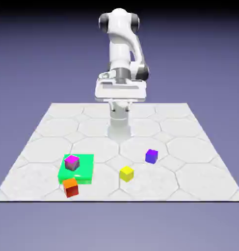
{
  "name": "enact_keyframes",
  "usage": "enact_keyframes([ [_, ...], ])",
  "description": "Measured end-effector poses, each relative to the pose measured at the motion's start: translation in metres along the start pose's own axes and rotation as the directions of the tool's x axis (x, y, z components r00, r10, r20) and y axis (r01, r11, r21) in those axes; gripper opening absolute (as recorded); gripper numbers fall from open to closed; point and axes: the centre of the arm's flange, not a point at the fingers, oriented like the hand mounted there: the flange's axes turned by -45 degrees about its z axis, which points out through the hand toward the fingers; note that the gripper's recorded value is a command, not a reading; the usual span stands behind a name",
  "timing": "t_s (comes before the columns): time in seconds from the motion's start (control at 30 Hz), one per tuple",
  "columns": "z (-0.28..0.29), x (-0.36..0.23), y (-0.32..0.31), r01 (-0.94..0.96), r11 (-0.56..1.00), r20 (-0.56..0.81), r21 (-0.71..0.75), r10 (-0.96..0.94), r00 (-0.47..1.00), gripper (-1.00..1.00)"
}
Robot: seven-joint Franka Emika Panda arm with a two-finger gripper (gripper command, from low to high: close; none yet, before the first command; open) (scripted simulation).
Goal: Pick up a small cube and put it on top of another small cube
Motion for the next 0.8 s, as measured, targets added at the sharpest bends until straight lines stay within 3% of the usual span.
enact_keyframes([
  [0.4, 0.047, -0.038, -0.037, 0.432, 0.872, 0.114, 0.230, -0.465, 0.878, 0.00],
  [0.8, 0.085, -0.087, -0.079, 0.720, 0.494, 0.022, 0.488, -0.832, 0.555, 0.00],
])
